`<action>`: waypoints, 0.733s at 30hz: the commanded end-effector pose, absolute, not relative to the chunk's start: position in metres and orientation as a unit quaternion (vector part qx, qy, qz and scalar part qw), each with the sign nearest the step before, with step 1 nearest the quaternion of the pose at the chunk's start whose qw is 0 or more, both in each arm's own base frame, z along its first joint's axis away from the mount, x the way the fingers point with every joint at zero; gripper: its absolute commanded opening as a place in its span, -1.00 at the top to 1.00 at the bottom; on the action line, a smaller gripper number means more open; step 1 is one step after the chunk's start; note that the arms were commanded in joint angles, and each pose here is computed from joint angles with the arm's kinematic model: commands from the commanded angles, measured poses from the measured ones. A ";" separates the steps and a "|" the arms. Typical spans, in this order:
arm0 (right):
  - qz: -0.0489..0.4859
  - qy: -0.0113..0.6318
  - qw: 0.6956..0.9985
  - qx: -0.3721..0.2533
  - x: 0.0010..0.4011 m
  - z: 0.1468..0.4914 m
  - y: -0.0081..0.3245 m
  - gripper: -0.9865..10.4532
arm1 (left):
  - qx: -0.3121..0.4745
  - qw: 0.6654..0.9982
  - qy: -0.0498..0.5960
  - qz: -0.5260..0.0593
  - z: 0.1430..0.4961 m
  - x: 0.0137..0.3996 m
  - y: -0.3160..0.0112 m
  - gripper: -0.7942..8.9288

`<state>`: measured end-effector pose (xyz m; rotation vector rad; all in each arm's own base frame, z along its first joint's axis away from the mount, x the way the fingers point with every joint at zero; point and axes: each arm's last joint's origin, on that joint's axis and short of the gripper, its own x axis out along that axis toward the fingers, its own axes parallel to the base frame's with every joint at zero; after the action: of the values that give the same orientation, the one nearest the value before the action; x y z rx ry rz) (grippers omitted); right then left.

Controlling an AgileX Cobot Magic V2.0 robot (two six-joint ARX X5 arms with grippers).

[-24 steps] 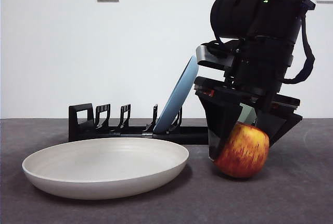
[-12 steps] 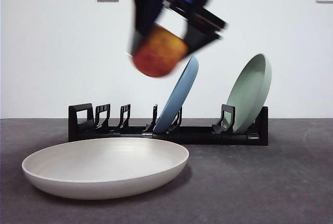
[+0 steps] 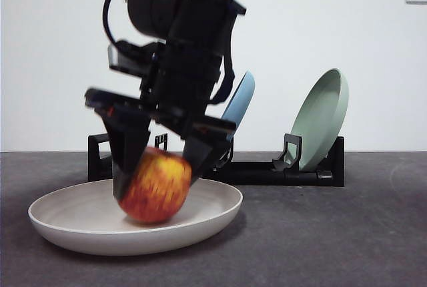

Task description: Take the yellow plate from the plate rack,put the plate on the table,take the apple from the table,put the apple in the plate

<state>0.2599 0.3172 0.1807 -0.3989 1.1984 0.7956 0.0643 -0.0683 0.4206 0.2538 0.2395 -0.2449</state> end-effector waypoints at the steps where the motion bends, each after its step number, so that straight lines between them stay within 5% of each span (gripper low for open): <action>1: 0.362 0.550 0.728 -0.189 0.260 0.173 0.320 0.77 | 0.123 0.978 0.119 -0.118 0.420 0.064 -0.068 0.19; 5: 0.363 0.551 0.728 -0.189 0.260 0.173 0.320 0.21 | 0.125 0.978 0.121 -0.118 0.420 0.064 -0.068 0.19; 8: 0.364 0.551 0.727 -0.190 0.259 0.172 0.321 -0.01 | 0.125 0.978 0.121 -0.118 0.420 0.064 -0.068 0.19; 16: 0.365 0.547 0.730 -0.189 0.258 0.181 0.319 -0.01 | 0.127 0.977 0.123 -0.118 0.419 0.065 -0.068 0.19; 22: 0.384 0.508 0.748 -0.185 0.250 0.224 0.309 0.00 | 0.130 0.976 0.125 -0.118 0.419 0.069 -0.075 0.19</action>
<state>0.2523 0.3098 0.2070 -0.4053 1.1696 0.8137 0.0671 -0.0730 0.4187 0.2737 0.2553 -0.2441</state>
